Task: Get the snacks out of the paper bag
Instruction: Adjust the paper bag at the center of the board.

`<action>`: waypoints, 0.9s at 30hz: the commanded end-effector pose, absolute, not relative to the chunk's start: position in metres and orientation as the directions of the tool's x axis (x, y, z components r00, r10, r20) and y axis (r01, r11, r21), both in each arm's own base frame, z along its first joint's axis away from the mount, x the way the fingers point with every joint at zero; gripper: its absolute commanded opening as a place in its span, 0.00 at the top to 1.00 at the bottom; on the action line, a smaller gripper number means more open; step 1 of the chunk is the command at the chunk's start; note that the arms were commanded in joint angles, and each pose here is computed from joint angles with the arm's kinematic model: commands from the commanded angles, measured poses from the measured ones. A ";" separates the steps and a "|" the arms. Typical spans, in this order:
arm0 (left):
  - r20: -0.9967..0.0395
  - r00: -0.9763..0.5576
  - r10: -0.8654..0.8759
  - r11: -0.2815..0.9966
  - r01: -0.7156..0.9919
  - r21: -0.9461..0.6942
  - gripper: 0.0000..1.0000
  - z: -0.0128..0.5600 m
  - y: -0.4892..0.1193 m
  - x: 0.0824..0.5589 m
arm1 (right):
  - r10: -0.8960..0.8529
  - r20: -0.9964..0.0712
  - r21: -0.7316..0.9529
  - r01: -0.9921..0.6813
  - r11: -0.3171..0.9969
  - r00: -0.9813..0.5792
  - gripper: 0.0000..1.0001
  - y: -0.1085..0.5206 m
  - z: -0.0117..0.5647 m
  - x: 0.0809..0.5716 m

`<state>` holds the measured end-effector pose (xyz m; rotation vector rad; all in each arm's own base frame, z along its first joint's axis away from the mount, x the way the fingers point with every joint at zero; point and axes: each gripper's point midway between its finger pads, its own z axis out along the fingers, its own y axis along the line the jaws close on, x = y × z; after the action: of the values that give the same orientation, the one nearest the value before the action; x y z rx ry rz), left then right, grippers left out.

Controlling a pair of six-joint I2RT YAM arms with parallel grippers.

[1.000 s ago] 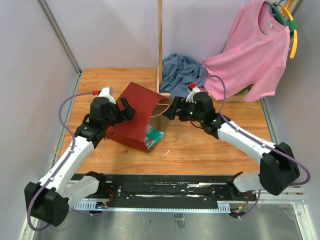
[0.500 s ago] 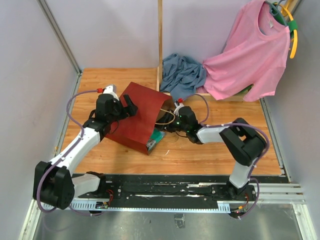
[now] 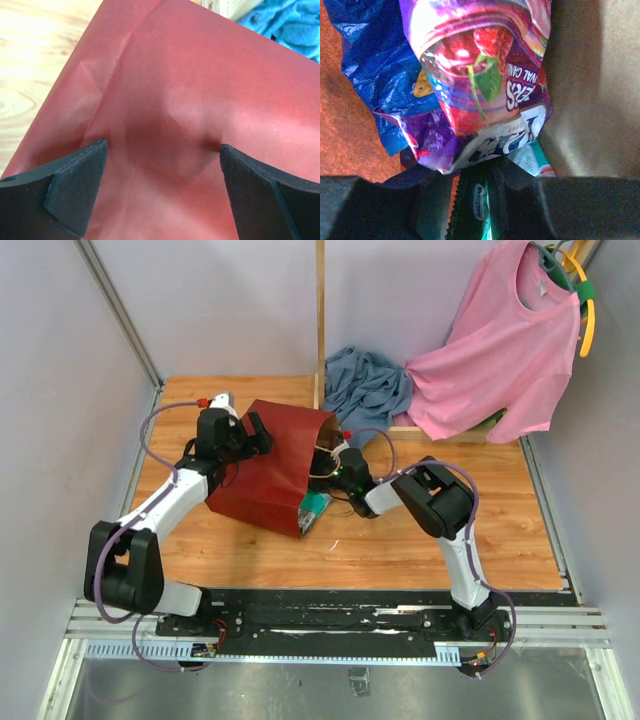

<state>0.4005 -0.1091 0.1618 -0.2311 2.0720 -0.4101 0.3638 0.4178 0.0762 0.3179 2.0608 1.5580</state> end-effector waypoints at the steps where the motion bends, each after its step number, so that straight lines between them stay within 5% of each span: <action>1: -0.819 -0.470 -0.329 0.928 -0.001 -0.372 0.00 0.168 -0.094 0.433 | 0.536 -0.225 0.971 -0.144 0.190 -0.813 0.72 0.445 0.105 0.376; 8: -0.839 -0.469 -0.277 0.935 0.071 -0.348 0.00 0.178 -0.103 0.476 | 0.600 -0.139 0.988 -0.071 0.135 -0.788 0.96 0.473 0.098 0.373; 14: -0.862 -0.480 -0.162 0.970 0.080 -0.228 0.00 0.187 -0.095 0.506 | 0.646 -0.122 0.991 -0.061 0.116 -0.753 0.94 0.483 0.105 0.401; 16: -0.872 -0.468 -0.141 0.976 0.080 -0.201 0.00 0.202 -0.092 0.512 | 0.636 -0.113 0.992 -0.053 0.112 -0.764 0.89 0.485 0.107 0.406; 21: -0.896 -0.416 -0.154 0.964 0.136 -0.229 0.00 0.259 -0.100 0.504 | 0.588 -0.160 0.981 -0.061 0.185 -0.793 0.44 0.471 0.110 0.389; 27: -0.900 -0.416 -0.132 0.914 0.301 -0.273 0.00 0.306 -0.136 0.443 | 0.561 -0.175 0.971 -0.049 0.233 -0.809 0.29 0.431 0.114 0.348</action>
<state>0.4891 -0.1081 0.2601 -0.0105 1.9930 -0.3714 0.3634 0.4537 0.0980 0.5130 2.0148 1.6192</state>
